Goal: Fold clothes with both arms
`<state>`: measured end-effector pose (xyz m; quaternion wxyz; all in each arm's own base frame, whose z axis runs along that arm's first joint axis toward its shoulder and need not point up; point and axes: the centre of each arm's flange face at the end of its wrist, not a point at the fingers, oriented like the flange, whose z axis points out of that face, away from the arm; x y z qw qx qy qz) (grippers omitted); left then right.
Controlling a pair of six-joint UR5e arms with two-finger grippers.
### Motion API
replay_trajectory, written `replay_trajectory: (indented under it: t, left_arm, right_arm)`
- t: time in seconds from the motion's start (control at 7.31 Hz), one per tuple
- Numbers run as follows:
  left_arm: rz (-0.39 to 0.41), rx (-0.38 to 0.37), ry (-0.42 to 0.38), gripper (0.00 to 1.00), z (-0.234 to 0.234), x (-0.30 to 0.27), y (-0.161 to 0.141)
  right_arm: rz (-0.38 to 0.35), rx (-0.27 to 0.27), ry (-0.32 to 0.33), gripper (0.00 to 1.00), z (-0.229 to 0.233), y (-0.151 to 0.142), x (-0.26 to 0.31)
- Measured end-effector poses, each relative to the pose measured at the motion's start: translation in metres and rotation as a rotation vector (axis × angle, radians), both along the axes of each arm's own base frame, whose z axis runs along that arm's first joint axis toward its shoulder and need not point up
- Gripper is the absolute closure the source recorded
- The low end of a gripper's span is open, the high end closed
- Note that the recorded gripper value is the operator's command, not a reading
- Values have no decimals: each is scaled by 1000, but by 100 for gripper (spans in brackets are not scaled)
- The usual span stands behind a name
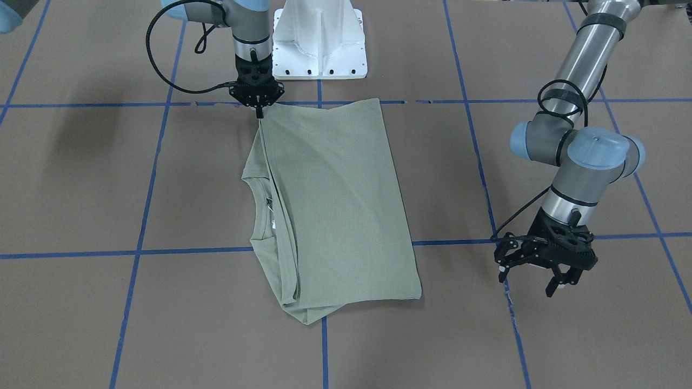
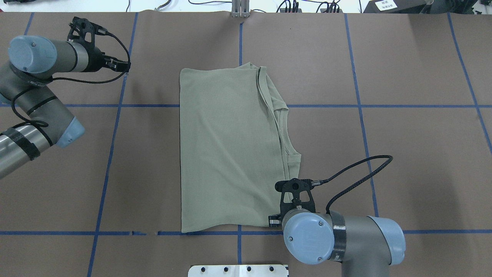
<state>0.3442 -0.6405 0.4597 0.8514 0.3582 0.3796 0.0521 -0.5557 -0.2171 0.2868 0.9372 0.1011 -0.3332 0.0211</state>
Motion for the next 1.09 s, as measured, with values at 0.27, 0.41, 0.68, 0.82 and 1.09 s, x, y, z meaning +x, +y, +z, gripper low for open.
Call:
replay_trajectory:
  t: [0.27,0.41,0.68,0.82,1.09]
  left_arm:
    - [1,0,1,0,-1,0,0]
    - [0,0,5,0,-3,0,0]
    - [10,-8,20,0,-6,2,1]
    - [25,-27,50,0,-11,3,3]
    - [55,-129,195,0,-38,6,19]
  right_arm:
    - [26,1,-15,0,-5,-4,0]
    - [35,12,-25,0,-11,-21,8]
    - [37,38,-43,0,-30,-74,29]
    - [40,45,-74,0,-41,-95,39]
    - [107,26,-246,0,-53,-108,53]
